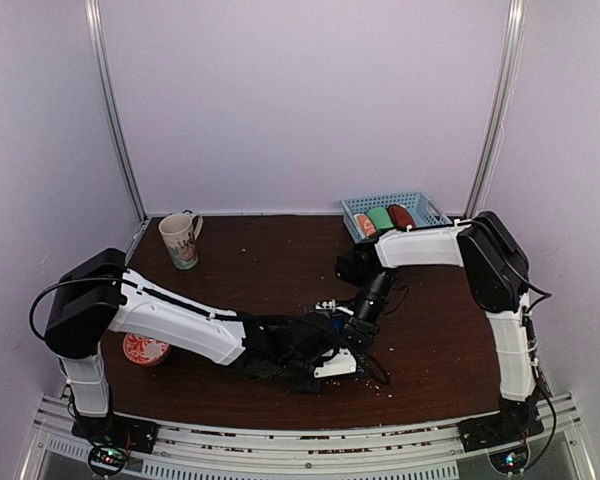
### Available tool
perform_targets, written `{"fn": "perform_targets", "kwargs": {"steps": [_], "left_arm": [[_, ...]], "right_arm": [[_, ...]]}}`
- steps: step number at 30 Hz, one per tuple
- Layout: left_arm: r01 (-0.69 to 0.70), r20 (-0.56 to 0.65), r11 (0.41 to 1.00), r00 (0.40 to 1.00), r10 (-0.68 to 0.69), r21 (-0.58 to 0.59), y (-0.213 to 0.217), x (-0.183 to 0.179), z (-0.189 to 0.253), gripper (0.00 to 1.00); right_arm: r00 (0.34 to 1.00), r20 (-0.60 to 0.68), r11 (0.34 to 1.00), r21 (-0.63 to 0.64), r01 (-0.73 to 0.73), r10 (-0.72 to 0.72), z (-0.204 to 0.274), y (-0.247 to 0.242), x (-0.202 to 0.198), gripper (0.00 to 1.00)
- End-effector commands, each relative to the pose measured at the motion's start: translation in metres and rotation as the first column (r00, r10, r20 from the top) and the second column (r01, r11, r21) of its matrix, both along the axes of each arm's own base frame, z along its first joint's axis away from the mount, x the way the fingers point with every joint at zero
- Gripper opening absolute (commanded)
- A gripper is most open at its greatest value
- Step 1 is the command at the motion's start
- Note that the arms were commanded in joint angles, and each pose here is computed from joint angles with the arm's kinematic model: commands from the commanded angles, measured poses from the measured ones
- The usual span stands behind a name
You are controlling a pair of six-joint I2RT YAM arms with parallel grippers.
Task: Roll the towels
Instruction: Roll the towel at the center of the board.
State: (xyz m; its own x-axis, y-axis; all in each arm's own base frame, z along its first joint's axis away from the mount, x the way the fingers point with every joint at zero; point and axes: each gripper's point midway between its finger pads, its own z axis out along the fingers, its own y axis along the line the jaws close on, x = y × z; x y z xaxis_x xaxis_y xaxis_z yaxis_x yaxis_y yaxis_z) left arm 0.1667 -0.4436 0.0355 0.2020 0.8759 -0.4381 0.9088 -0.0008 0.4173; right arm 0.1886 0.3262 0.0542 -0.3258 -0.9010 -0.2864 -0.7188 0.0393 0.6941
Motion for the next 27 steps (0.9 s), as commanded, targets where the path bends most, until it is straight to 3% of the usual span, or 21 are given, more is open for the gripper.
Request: {"fn": "perform_targets", "kwargs": {"steps": [1,5,9,12,19,23,27], "left_arm": [[0.003,-0.069,1.000,0.998,-0.002,0.009,0.001,-0.010,-0.003,0.13],[0.014,-0.103,1.000,0.995,-0.014,0.007,-0.002,-0.017,-0.002,0.13],[0.019,-0.136,1.000,0.991,-0.019,0.001,-0.005,-0.023,0.000,0.13],[0.002,-0.157,1.000,0.988,0.001,0.014,-0.005,-0.023,0.000,0.13],[-0.012,-0.220,1.000,0.976,0.009,-0.014,-0.014,-0.034,0.019,0.13],[0.038,-0.339,0.998,0.939,-0.054,-0.054,-0.020,-0.058,0.026,0.12],[0.021,-0.408,1.000,0.913,-0.012,0.020,-0.011,-0.058,-0.002,0.10]], "right_arm": [[0.998,0.056,0.998,0.058,-0.021,0.017,0.038,-0.001,0.016,0.41],[0.998,0.051,0.998,0.061,0.018,-0.021,0.032,0.006,0.033,0.40],[0.983,0.102,0.987,-0.035,0.156,-0.151,-0.003,0.016,0.062,0.21],[0.957,0.200,0.966,-0.112,0.234,-0.209,-0.028,0.012,0.084,0.14],[0.890,0.397,0.919,-0.216,0.328,-0.224,-0.063,-0.006,0.118,0.11],[0.888,0.405,0.915,-0.232,0.331,-0.218,-0.071,-0.008,0.120,0.10],[0.900,0.379,0.929,-0.205,0.309,-0.216,-0.065,-0.003,0.116,0.10]]}}
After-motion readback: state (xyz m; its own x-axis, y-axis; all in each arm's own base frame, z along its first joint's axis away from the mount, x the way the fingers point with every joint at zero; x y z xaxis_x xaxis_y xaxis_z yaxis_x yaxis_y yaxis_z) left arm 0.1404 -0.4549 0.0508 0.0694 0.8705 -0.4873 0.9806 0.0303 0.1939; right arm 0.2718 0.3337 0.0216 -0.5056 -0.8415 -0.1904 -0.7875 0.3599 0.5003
